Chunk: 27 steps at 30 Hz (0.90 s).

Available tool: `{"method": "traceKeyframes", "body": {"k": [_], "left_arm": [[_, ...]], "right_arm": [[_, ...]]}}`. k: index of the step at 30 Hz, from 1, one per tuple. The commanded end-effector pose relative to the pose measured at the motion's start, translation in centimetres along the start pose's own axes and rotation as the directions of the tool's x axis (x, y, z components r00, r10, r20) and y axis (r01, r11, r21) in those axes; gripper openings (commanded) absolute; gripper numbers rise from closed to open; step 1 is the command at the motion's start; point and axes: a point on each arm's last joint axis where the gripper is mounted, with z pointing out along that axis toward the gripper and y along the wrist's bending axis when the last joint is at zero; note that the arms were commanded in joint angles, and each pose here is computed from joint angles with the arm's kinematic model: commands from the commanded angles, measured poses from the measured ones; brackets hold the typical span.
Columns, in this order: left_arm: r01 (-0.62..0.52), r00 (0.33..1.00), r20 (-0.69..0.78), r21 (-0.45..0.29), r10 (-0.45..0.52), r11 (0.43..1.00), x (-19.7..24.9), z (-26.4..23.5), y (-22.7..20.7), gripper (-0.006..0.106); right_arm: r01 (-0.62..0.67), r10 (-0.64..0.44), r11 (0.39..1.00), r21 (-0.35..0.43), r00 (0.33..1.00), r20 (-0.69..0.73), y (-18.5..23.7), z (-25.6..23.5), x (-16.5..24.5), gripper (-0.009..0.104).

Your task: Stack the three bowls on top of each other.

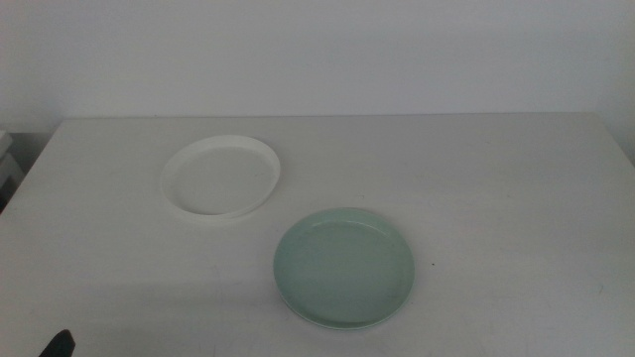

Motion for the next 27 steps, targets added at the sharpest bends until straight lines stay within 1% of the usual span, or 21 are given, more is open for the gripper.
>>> {"method": "traceKeyframes", "body": {"k": [1, 6, 10, 15, 21, 24, 27], "left_arm": [[0.013, 0.995, 0.101, 0.002, -0.013, 1.0, -2.4, -0.6, -0.1, 0.1], [0.01, 0.997, 0.071, 0.011, -0.011, 1.0, -6.9, -1.1, -0.4, 0.1], [0.01, 0.999, 0.042, 0.012, -0.011, 1.0, -11.2, -0.5, -0.6, 0.1], [0.034, 0.999, 0.032, 0.013, -0.034, 0.999, -17.2, 1.7, -0.7, 0.1], [0.054, 0.993, -0.103, 0.017, -0.052, 0.998, -22.7, 6.0, -1.0, 0.1], [0.086, 0.979, -0.186, 0.014, -0.082, 0.996, -24.5, 8.5, -1.1, 0.1], [0.106, 0.95, -0.295, 0.005, -0.1, 0.994, -25.1, 11.2, -1.1, 0.1]], "right_arm": [[0.011, -0.012, 1.0, 0.016, 0.997, 0.071, -0.1, -0.2, -1.1, 0.054], [0.011, -0.012, 1.0, 0.016, 0.997, 0.071, -0.1, -0.2, -1.1, 0.054], [0.011, -0.012, 1.0, 0.016, 0.997, 0.071, -0.1, -0.2, -1.1, 0.054], [0.011, -0.012, 1.0, 0.016, 0.997, 0.071, -0.1, -0.2, -1.1, 0.054], [0.011, -0.012, 1.0, 0.016, 0.997, 0.071, -0.1, -0.2, -1.1, 0.054], [0.011, -0.012, 1.0, 0.016, 0.997, 0.071, -0.1, -0.2, -1.1, 0.054], [0.011, -0.012, 1.0, 0.016, 0.997, 0.071, -0.1, -0.2, -1.1, 0.054]]}}
